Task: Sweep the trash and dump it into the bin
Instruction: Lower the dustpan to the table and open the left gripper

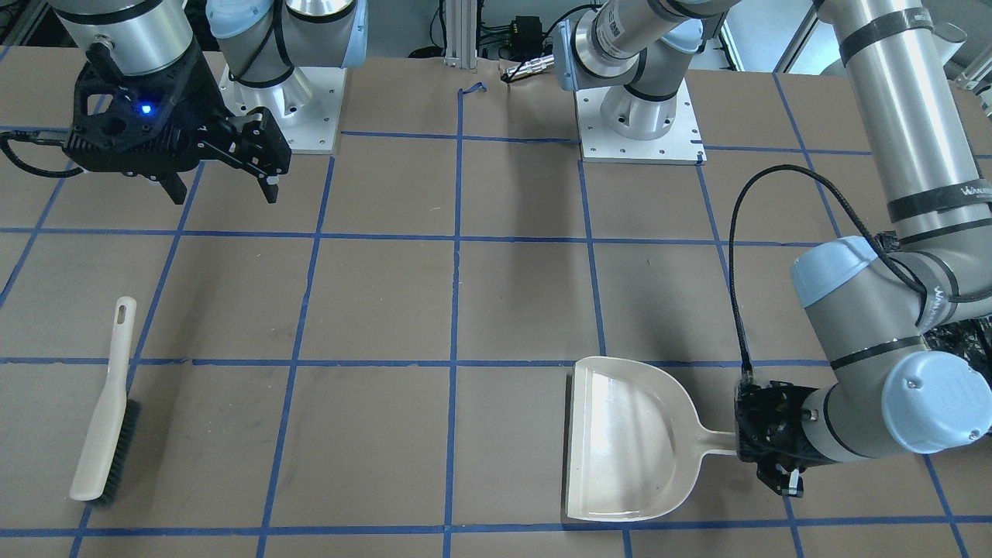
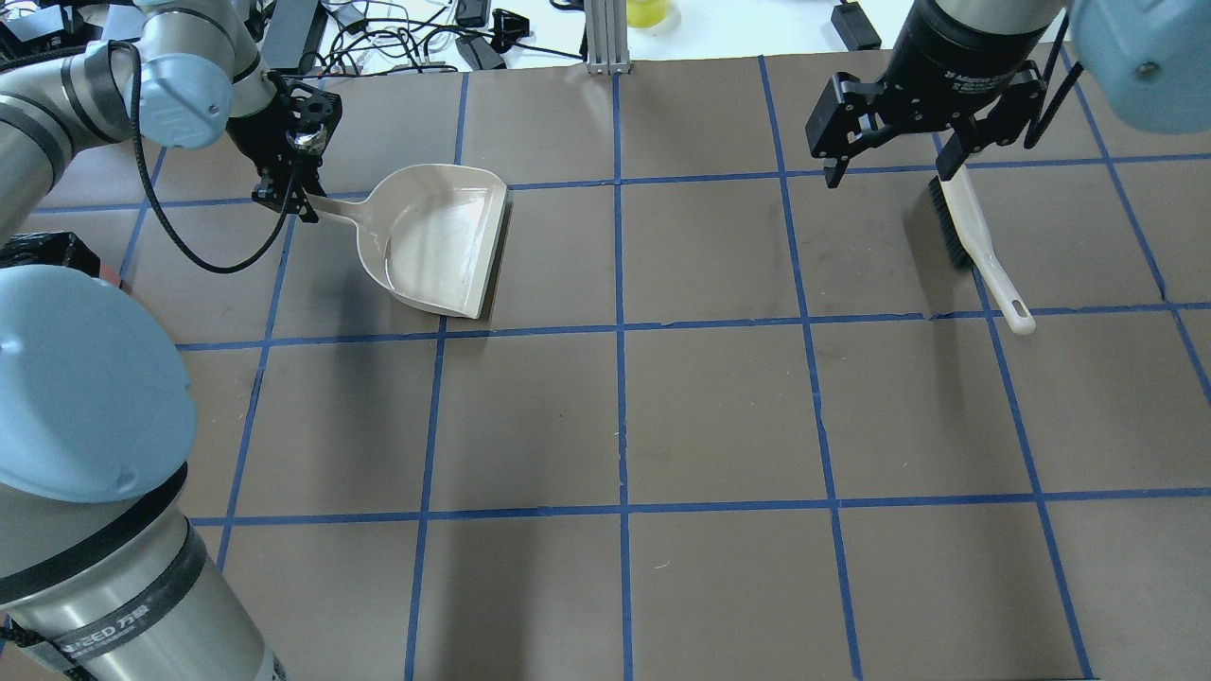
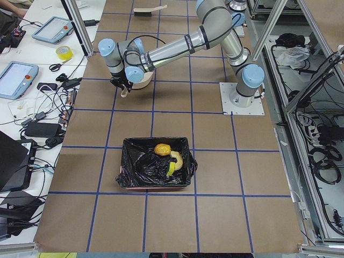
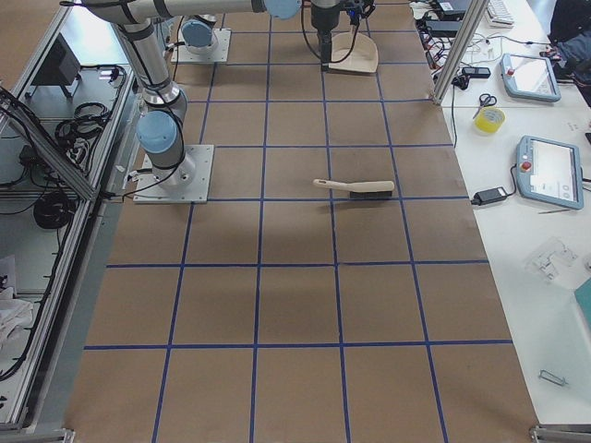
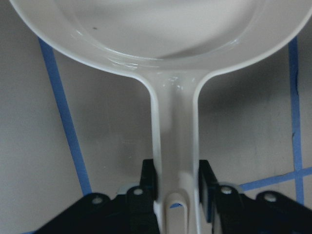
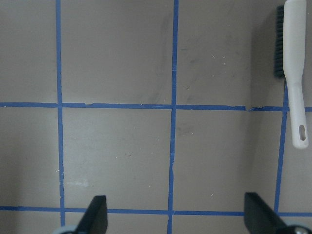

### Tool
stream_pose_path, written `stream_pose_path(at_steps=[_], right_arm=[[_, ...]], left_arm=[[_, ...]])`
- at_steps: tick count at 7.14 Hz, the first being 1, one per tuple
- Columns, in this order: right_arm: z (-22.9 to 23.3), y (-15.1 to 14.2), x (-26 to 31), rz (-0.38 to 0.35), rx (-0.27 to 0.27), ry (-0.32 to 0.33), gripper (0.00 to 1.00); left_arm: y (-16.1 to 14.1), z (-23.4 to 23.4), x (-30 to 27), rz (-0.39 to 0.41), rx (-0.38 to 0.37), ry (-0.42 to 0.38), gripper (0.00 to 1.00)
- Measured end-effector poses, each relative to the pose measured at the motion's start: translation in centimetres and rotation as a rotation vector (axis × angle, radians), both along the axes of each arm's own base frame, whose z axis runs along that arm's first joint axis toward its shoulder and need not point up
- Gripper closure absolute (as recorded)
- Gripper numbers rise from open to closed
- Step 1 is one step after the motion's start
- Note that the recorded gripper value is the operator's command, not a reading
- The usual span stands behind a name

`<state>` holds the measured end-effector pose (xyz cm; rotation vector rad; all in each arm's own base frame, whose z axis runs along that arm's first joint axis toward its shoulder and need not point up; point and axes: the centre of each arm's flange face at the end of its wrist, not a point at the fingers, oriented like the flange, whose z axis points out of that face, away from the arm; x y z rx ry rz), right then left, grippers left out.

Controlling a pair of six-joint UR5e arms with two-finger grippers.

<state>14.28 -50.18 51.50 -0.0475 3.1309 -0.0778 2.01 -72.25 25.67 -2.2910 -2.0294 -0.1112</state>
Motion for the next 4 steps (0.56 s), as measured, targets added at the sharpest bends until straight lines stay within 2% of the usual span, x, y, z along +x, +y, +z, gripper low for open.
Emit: stream_pose_path(at_steps=[2, 3, 4], right_arm=[[0.01, 0.0, 0.02, 0.0, 0.0, -0.001, 0.0], [0.01, -0.01, 0.01, -0.001, -0.001, -0.001, 0.0], [0.02, -0.02, 0.0, -0.002, -0.001, -0.002, 0.0]], left_arm=[[0.22, -0.23, -0.85, 0.02, 0.007, -0.002, 1.0], [0.29, -0.29, -1.04, 0.022, 0.009, -0.002, 0.76], [0.35, -0.36, -1.1, 0.024, 0.011, -0.002, 0.7]])
